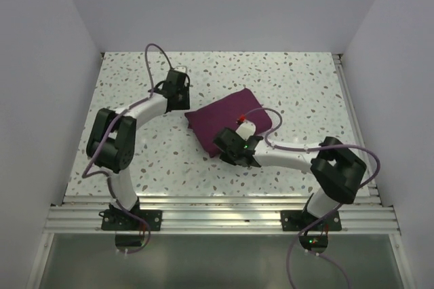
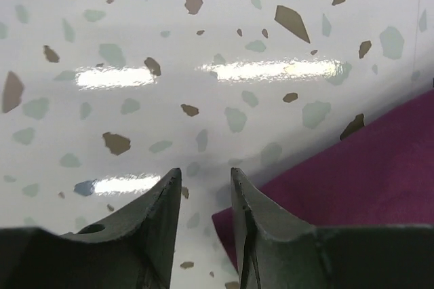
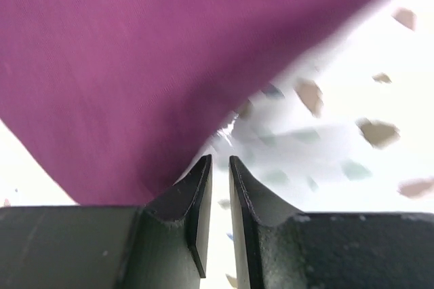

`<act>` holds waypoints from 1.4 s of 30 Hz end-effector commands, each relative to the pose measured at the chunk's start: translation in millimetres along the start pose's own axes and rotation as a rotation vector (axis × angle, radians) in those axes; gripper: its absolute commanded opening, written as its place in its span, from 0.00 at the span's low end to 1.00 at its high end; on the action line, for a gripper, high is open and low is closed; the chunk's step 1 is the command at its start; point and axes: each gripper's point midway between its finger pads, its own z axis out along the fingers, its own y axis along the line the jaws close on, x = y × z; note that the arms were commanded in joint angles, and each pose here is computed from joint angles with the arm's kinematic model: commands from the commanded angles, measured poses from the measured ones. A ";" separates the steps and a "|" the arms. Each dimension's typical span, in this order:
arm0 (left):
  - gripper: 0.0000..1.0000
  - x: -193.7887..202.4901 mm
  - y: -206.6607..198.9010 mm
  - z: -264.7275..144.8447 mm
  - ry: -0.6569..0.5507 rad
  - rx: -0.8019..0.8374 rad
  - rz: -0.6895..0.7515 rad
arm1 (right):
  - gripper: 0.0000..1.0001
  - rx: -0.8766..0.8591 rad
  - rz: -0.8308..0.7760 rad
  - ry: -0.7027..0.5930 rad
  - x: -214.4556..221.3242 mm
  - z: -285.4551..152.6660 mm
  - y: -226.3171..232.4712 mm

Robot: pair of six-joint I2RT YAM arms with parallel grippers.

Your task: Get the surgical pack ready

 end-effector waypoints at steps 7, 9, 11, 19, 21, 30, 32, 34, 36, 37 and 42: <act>0.46 26.8 20.5 -78.1 -0.086 0.013 -0.122 | 0.21 -0.014 -0.019 -0.087 -27.9 -37.9 -52.1; 0.46 37.7 23.0 -83.9 -0.091 0.025 -0.146 | 0.21 -0.015 -0.028 -0.109 -35.7 -42.4 -60.6; 0.46 56.7 18.3 -91.2 -0.076 0.079 -0.170 | 0.21 -0.010 -0.035 -0.118 -45.7 -40.0 -66.9; 0.43 108.2 -6.9 -100.0 -0.039 0.202 -0.226 | 0.21 -0.044 -0.148 -0.095 -68.3 -26.6 -57.0; 0.43 116.9 -14.5 -94.0 -0.013 0.213 -0.223 | 0.20 -0.035 -0.170 -0.106 -73.2 -24.0 -53.0; 0.40 99.2 -34.2 -66.7 -0.022 0.247 -0.214 | 0.19 -0.022 -0.201 -0.095 -84.0 -1.1 -38.5; 0.40 90.0 -36.1 -54.4 -0.020 0.232 -0.194 | 0.18 -0.023 -0.214 -0.098 -87.4 4.0 -32.5; 0.39 79.2 -35.0 -41.0 -0.014 0.217 -0.196 | 0.18 -0.019 -0.222 -0.097 -90.6 13.3 -24.6; 0.38 73.1 -34.0 -32.9 -0.017 0.208 -0.188 | 0.18 -0.027 -0.228 -0.106 -97.6 18.1 -14.9; 0.38 67.9 -33.4 -25.4 -0.019 0.198 -0.190 | 0.18 -0.013 -0.234 -0.100 -97.4 25.1 -16.5; 0.38 47.7 -40.3 4.2 -0.010 0.186 -0.188 | 0.18 -0.051 -0.226 -0.134 -118.2 39.1 4.1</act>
